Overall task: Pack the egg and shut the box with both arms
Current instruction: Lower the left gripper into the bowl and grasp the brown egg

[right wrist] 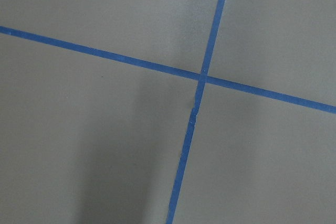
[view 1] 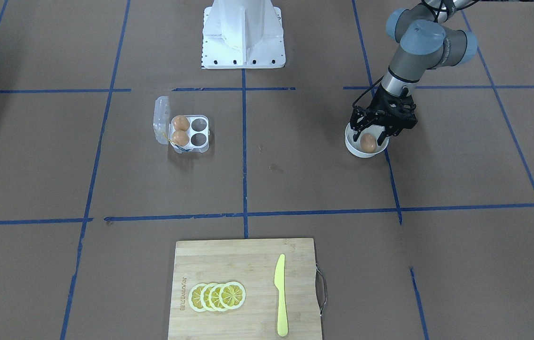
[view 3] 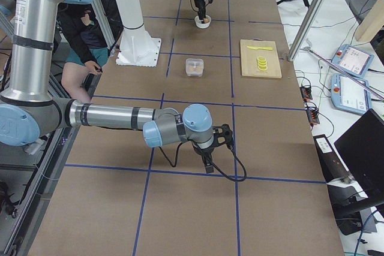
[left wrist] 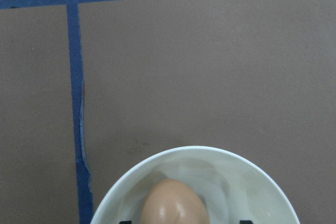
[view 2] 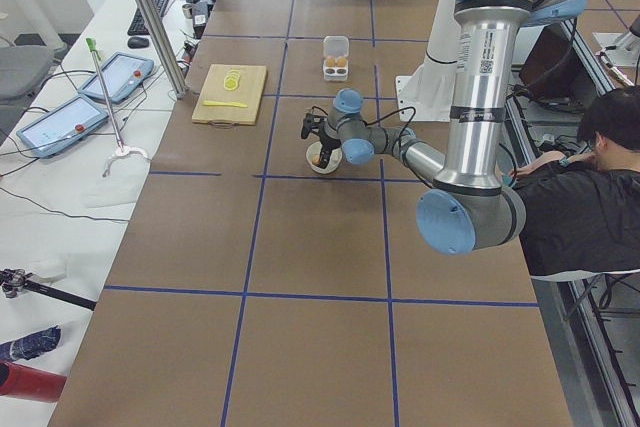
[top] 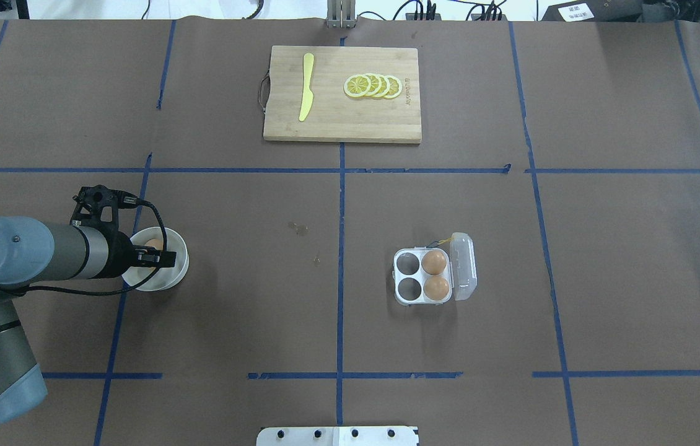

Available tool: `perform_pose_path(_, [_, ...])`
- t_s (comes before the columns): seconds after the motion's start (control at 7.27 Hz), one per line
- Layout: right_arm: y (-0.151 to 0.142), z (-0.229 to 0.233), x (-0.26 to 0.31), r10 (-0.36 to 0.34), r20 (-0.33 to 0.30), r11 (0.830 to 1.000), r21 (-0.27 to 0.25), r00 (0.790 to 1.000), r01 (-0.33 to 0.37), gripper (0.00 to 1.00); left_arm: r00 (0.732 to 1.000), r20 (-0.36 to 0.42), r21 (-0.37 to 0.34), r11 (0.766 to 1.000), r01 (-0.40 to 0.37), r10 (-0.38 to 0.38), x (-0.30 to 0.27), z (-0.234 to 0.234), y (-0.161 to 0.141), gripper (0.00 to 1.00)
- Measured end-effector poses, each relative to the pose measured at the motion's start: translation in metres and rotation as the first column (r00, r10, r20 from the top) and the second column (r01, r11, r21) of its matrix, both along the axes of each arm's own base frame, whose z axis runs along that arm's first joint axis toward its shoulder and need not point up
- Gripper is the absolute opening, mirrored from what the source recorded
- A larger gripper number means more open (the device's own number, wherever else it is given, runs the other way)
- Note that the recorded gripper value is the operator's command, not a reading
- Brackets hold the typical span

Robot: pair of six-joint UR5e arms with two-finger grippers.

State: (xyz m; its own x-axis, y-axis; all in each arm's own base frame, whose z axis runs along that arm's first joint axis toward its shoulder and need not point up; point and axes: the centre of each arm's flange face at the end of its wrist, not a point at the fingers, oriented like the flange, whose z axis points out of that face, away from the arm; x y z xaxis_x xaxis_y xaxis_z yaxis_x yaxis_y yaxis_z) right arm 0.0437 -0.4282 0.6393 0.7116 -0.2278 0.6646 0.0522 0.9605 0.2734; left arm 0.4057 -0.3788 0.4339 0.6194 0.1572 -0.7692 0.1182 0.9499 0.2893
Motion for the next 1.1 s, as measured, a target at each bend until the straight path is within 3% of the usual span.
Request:
perform_pose_path(0.55, [-0.0001, -0.0001, 0.0, -0.001, -0.001, 1.0, 0.003, 1.0, 0.001, 1.0, 1.0, 0.007, -0.002, 1.0, -0.001, 0.001, 0.0017, 0.004, -0.001, 0.66])
perform_pose_path(0.83, [0.0, 0.0001, 0.0001, -0.001, -0.002, 1.0, 0.002, 1.0, 0.001, 1.0, 1.0, 0.01, -0.001, 1.0, -0.003, 0.003, 0.0025, 0.0049, -0.0008, 0.52])
perform_pose_path(1.1, [-0.0001, 0.0, 0.0001, -0.001, -0.002, 1.0, 0.002, 1.0, 0.001, 1.0, 1.0, 0.009, 0.002, 1.0, -0.005, 0.005, 0.0025, 0.0038, -0.0008, 0.24])
